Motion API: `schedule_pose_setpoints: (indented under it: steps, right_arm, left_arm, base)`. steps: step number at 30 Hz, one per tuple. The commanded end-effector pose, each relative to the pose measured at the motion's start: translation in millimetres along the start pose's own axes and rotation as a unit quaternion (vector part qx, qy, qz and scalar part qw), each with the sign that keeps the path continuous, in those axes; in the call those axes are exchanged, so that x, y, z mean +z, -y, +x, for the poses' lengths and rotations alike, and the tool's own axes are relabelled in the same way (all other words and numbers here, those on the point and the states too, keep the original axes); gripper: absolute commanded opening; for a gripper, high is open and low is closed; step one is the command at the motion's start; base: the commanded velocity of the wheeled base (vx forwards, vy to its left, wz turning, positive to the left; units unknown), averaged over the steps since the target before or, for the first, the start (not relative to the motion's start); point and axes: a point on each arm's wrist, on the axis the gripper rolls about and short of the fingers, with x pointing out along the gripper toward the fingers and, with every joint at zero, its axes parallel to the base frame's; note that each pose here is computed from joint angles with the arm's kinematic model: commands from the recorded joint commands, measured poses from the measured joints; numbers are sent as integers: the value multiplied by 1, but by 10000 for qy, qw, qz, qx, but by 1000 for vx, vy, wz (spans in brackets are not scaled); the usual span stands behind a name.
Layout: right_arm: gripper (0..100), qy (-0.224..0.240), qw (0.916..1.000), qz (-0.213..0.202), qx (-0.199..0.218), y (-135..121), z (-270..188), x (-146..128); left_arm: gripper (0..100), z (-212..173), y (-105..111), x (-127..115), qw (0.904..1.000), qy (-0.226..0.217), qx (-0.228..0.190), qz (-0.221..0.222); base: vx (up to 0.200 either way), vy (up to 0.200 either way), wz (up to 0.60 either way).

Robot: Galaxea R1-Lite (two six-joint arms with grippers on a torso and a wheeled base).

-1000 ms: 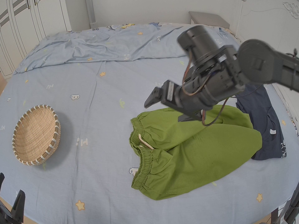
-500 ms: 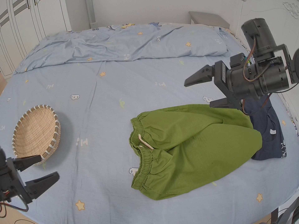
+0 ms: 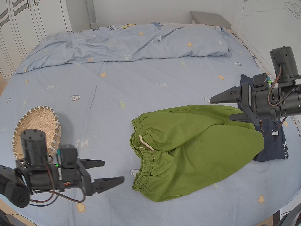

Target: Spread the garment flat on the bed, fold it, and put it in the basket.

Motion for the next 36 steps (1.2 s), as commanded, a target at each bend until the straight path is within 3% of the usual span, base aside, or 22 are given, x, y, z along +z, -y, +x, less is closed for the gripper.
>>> schedule_pose_setpoints:
  steps: [1,14,25,26,32,36]
  right_arm:
    - [100,342,9993,-137,55,30,-20,-18]
    - [100,361,9993,-106,13,32,-20,-17]
    - [100,382,9992,-98,10,32,-21,-17]
    - [100,382,9992,-98,10,32,-21,-17]
    - [100,372,9993,-95,-13,33,-19,-16]
    - [100,372,9993,-95,-13,33,-19,-16]
  left_arm:
    - [100,83,-17,-63,9915,-1114,-657,-121]
    - [100,97,-21,-48,9945,-807,-673,-18]
    - [100,106,-23,-52,9935,-885,-710,-27]
    - [0,107,-23,-52,9935,-887,-717,-24]
    - [0,111,-24,-53,9931,-921,-715,-88]
    - [0,110,-28,-49,9931,-849,-633,-501]
  base:
    - [0,0,0]
    - [0,0,0]
    - [0,0,0]
    - [0,0,0]
    - [0,0,0]
    - [0,0,0]
